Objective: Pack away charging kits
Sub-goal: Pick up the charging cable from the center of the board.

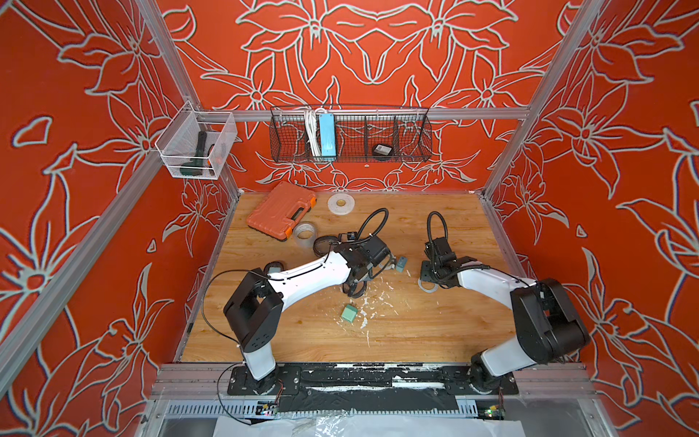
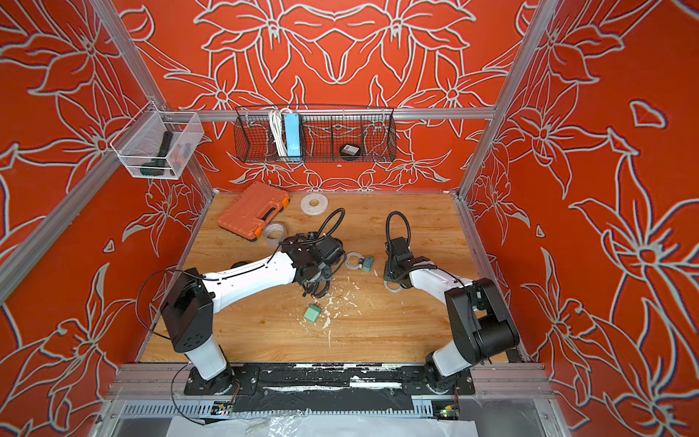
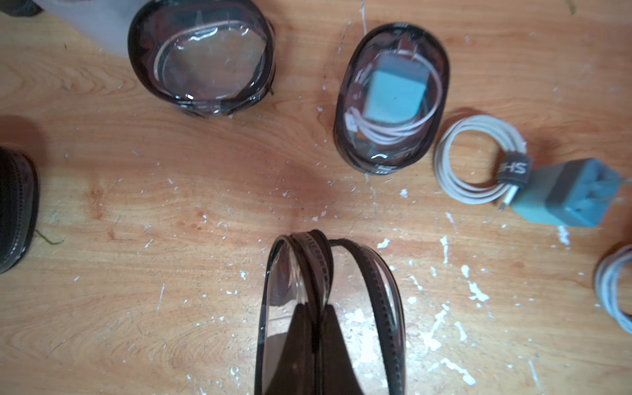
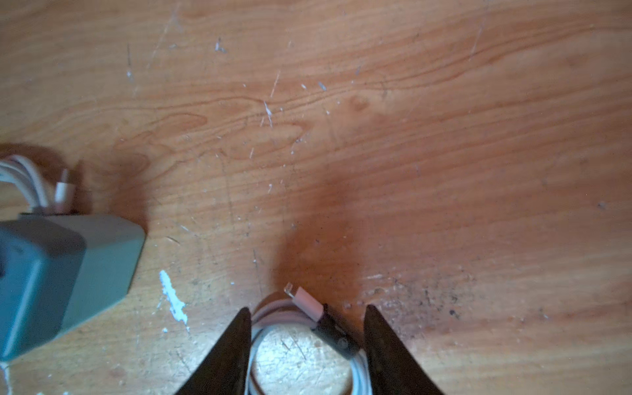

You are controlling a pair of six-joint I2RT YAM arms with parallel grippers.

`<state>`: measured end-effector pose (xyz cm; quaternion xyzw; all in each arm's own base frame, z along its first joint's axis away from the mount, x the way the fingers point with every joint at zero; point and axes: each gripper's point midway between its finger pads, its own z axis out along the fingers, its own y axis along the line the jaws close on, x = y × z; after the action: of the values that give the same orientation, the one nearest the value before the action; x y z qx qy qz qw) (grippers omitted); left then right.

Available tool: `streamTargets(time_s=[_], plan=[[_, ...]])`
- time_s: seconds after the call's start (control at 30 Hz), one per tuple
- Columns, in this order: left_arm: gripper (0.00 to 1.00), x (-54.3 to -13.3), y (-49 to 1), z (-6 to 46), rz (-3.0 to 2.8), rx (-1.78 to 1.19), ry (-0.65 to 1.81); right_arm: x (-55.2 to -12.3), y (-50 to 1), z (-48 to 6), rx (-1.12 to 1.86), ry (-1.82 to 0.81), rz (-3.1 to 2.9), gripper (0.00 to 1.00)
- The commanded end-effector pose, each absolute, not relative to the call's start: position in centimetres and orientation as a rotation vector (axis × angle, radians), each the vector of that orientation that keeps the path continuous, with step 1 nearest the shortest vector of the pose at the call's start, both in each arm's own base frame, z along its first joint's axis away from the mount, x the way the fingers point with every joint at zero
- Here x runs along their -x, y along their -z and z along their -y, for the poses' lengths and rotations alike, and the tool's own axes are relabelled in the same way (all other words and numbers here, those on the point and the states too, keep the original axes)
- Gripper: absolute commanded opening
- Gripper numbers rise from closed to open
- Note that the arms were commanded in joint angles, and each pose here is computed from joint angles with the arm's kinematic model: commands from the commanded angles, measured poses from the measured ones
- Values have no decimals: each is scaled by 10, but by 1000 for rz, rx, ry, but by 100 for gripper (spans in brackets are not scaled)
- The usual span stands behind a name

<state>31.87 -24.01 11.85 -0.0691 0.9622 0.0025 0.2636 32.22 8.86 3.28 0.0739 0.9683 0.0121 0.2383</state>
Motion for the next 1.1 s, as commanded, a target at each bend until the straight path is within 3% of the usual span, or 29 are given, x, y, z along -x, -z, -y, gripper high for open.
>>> streamTargets(time_s=[0.0,0.3,0.6,0.83,0.93,1.07], plan=[[0,-322,-131,235,-2575,183,-24,-312,-26,-85,-242,-39,-2674,53],[0,-315,-132,232,-2569,153,14,-287,-20,-90,-278,-107,-2690,49],[0,-309,-134,234,-2570,91,79,-276,-19,-88,-265,-14,-2693,43],[0,-310,-138,239,-2545,58,131,-286,-14,-85,-253,83,-2717,31],[0,-312,-138,244,-2547,45,149,-289,-12,-87,-245,79,-2725,21],[0,-315,-138,252,-2535,19,189,-288,-14,-93,-230,45,-2742,1]])
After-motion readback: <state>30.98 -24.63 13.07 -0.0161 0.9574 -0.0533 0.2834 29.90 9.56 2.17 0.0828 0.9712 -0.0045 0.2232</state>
